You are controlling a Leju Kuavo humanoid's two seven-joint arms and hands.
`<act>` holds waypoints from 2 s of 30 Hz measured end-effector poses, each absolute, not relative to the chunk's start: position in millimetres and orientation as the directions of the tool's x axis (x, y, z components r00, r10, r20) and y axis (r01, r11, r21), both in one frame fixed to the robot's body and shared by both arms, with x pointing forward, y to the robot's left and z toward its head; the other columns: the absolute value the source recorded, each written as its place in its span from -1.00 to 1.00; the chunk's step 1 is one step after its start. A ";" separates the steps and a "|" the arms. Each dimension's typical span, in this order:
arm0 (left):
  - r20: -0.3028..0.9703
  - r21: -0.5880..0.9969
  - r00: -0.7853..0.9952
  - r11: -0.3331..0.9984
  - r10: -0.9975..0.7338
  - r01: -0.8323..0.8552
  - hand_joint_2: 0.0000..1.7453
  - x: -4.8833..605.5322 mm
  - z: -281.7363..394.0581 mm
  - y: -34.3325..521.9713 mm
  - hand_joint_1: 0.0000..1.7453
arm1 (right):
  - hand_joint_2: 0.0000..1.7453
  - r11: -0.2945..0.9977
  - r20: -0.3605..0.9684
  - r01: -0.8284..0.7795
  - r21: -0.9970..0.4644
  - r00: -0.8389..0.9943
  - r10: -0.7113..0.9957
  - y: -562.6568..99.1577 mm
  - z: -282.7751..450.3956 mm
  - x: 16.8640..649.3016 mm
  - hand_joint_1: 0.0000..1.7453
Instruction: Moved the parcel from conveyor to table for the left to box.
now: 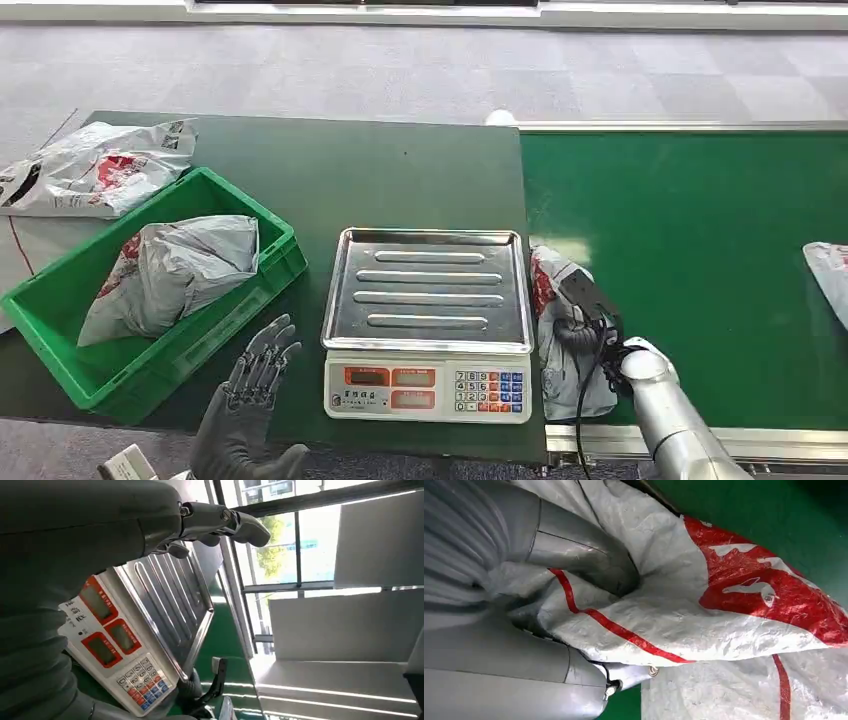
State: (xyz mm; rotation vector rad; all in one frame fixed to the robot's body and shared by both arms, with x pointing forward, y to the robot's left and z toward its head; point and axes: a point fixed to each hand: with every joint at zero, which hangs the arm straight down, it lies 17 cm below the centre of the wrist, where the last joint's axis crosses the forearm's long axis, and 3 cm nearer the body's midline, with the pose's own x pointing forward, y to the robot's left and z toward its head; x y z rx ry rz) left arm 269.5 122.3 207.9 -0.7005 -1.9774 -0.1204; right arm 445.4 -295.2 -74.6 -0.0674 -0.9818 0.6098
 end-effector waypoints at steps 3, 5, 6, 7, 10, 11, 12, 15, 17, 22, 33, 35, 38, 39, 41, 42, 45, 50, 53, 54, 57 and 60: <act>0.840 -0.206 -0.339 0.828 0.423 0.522 1.00 269.4 208.0 122.3 -1.00 | 1.00 0.832 0.758 -0.454 -0.319 0.404 0.511 -294.6 -74.9 445.1 1.00; 0.840 -0.206 -0.339 0.828 0.423 0.522 1.00 269.4 208.0 122.3 -1.00 | 1.00 0.832 0.758 -0.454 -0.318 0.404 0.511 -294.2 -75.2 444.9 1.00; 0.840 -0.206 -0.339 0.828 0.423 0.522 1.00 269.4 208.0 122.3 -1.00 | 1.00 0.832 0.759 -0.455 -0.318 0.404 0.511 -293.8 -75.2 444.8 1.00; 0.840 -0.206 -0.339 0.828 0.423 0.522 1.00 269.4 208.0 122.3 -1.00 | 1.00 0.832 0.759 -0.455 -0.318 0.404 0.511 -293.6 -75.3 444.8 1.00; 0.840 -0.206 -0.339 0.828 0.423 0.522 1.00 269.4 208.0 122.3 -1.00 | 1.00 0.832 0.759 -0.455 -0.317 0.404 0.510 -292.8 -75.4 444.7 1.00; 0.840 -0.206 -0.339 0.828 0.423 0.522 1.00 269.4 208.0 122.3 -1.00 | 1.00 0.832 0.759 -0.456 -0.316 0.404 0.510 -292.6 -75.4 444.7 1.00; 0.840 -0.206 -0.339 0.828 0.423 0.522 1.00 269.4 208.0 122.3 -1.00 | 1.00 0.832 0.759 -0.456 -0.316 0.405 0.510 -292.6 -75.6 444.5 1.00; 0.840 -0.206 -0.339 0.828 0.423 0.522 1.00 269.4 208.0 122.3 -1.00 | 1.00 0.832 0.759 -0.456 -0.315 0.404 0.510 -291.8 -75.7 444.4 1.00; 0.840 -0.206 -0.339 0.828 0.423 0.522 1.00 269.4 208.0 122.3 -1.00 | 1.00 0.832 0.759 -0.457 -0.315 0.405 0.510 -291.7 -75.9 444.3 1.00; 0.840 -0.206 -0.339 0.828 0.423 0.522 1.00 269.4 207.9 122.4 -1.00 | 1.00 0.831 0.757 -0.459 -0.314 0.407 0.511 -291.3 -77.3 443.1 1.00; 0.841 -0.206 -0.339 0.828 0.423 0.521 1.00 269.4 207.9 122.4 -1.00 | 1.00 0.830 0.757 -0.461 -0.314 0.407 0.512 -290.6 -77.5 442.9 1.00; 0.841 -0.206 -0.339 0.828 0.423 0.521 1.00 269.4 207.9 122.4 -1.00 | 1.00 0.830 0.757 -0.461 -0.314 0.407 0.512 -290.6 -77.5 442.9 1.00; 0.840 -0.206 -0.339 0.828 0.423 0.522 1.00 269.4 208.0 122.3 -1.00 | 1.00 0.830 0.756 -0.461 -0.314 0.407 0.512 -290.6 -77.6 442.9 1.00; 0.840 -0.206 -0.339 0.828 0.423 0.521 1.00 269.4 208.0 122.5 -1.00 | 1.00 0.832 0.760 -0.457 -0.313 0.405 0.508 -290.6 -76.9 443.5 1.00; 0.832 -0.208 -0.356 0.834 0.426 0.511 1.00 269.1 210.2 124.9 -1.00 | 1.00 0.903 0.851 -0.327 -0.278 0.352 0.389 -292.1 -64.2 447.7 1.00; 0.828 -0.207 -0.364 0.836 0.427 0.508 1.00 267.3 211.1 125.1 -1.00 | 1.00 0.953 0.924 -0.165 -0.255 0.249 0.290 -311.4 -39.7 447.1 1.00; 0.828 -0.215 -0.364 0.842 0.426 0.495 1.00 260.6 207.5 127.3 -1.00 | 1.00 0.857 0.893 0.471 -0.207 -0.266 0.362 -409.8 165.7 437.0 1.00; 0.825 -0.219 -0.367 0.843 0.429 0.492 1.00 261.5 208.6 127.8 -1.00 | 1.00 0.697 0.666 0.717 0.017 -0.528 0.526 -455.5 321.5 358.1 1.00; 0.823 -0.220 -0.370 0.843 0.431 0.492 1.00 262.3 209.8 127.4 -1.00 | 1.00 0.741 0.632 0.671 0.025 -0.585 0.508 -443.2 336.0 342.4 1.00; 0.823 -0.221 -0.370 0.843 0.431 0.491 1.00 262.3 209.9 127.3 -1.00 | 1.00 0.738 0.616 0.674 0.035 -0.596 0.515 -444.0 343.5 336.3 1.00; 0.822 -0.222 -0.370 0.842 0.432 0.491 1.00 262.5 210.2 127.1 -1.00 | 1.00 0.733 0.589 0.678 0.054 -0.614 0.526 -444.3 356.1 323.8 1.00; 0.822 -0.222 -0.370 0.842 0.433 0.491 1.00 262.5 210.3 127.1 -1.00 | 1.00 0.729 0.576 0.681 0.062 -0.621 0.531 -444.9 361.9 317.0 1.00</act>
